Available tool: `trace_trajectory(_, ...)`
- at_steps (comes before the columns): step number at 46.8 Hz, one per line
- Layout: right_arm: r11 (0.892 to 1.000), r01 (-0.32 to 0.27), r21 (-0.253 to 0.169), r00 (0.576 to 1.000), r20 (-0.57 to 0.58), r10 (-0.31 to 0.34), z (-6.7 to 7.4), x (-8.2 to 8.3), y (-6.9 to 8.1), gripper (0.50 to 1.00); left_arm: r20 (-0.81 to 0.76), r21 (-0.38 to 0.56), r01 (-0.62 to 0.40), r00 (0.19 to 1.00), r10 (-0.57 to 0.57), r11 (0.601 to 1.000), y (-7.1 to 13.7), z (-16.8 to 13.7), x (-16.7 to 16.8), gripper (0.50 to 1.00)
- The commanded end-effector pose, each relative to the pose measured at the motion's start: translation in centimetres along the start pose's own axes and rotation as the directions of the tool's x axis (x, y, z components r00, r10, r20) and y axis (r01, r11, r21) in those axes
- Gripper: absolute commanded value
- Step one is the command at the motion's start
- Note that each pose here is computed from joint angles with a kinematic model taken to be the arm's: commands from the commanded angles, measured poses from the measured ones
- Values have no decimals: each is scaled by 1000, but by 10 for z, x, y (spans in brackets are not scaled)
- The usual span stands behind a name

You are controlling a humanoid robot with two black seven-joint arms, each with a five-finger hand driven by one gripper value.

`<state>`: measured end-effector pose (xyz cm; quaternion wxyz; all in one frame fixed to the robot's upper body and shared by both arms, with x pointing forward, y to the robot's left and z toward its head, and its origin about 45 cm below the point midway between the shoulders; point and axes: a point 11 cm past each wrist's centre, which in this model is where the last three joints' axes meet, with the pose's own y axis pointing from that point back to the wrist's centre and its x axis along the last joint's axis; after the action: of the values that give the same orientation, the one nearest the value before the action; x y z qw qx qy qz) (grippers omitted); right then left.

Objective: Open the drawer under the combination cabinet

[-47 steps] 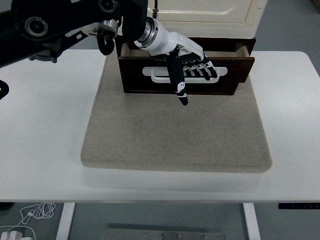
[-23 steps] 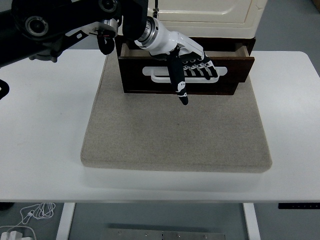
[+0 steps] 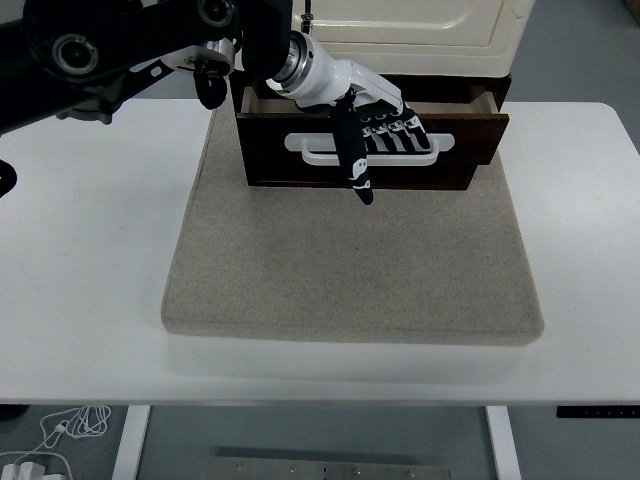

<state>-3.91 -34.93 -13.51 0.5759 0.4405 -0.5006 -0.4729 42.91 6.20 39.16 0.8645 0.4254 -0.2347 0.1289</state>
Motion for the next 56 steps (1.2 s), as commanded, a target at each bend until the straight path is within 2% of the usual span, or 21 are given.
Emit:
trace_trajectory(1,1000,0,0,1000,0,0,0,0,0,928,0,5,-1,1000,1,1000,0,-1,0,990)
trace_trajectory(56,1000,0,0,1000,0,0,0,0,0,928,-2,-21,29,1000,-29,999,2,3,-3,994)
